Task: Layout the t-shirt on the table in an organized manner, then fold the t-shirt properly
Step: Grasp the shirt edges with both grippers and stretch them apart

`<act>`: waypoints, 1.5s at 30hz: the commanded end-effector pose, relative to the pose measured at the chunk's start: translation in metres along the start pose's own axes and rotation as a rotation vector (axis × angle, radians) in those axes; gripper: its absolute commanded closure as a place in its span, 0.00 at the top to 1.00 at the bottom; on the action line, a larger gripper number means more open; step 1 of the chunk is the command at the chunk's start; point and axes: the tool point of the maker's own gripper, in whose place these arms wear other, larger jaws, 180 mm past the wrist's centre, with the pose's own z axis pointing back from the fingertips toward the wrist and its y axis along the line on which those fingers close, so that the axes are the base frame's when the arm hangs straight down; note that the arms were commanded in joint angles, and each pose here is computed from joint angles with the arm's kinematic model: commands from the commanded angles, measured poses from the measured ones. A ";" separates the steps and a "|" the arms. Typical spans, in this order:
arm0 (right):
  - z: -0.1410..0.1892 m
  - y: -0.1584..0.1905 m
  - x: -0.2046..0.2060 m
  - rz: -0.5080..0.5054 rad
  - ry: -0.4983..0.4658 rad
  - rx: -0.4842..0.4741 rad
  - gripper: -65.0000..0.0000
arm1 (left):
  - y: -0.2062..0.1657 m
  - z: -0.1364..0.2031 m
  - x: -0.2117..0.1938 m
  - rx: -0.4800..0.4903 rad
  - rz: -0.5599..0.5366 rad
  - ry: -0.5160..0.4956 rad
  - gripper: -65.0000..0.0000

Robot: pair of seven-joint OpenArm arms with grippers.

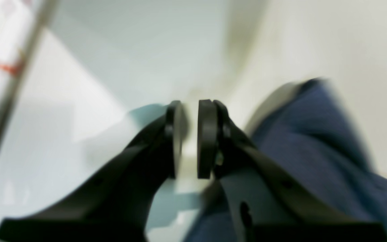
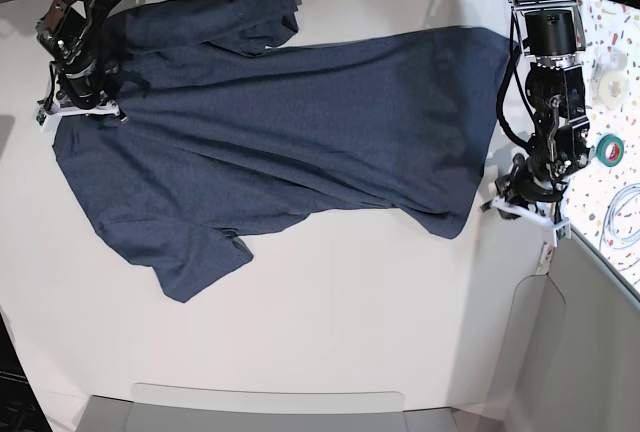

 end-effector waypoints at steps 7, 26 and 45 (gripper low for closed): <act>0.001 0.038 -0.003 -0.025 0.016 0.083 0.15 | -0.038 0.048 0.031 -0.088 -0.128 -0.151 0.13; 0.048 0.071 -0.025 0.151 0.003 0.168 0.24 | -0.030 0.113 -0.075 -0.082 -0.318 0.143 0.13; 0.009 0.024 -0.036 0.128 0.108 0.058 0.24 | 0.043 0.049 -0.148 0.061 -0.273 0.404 0.13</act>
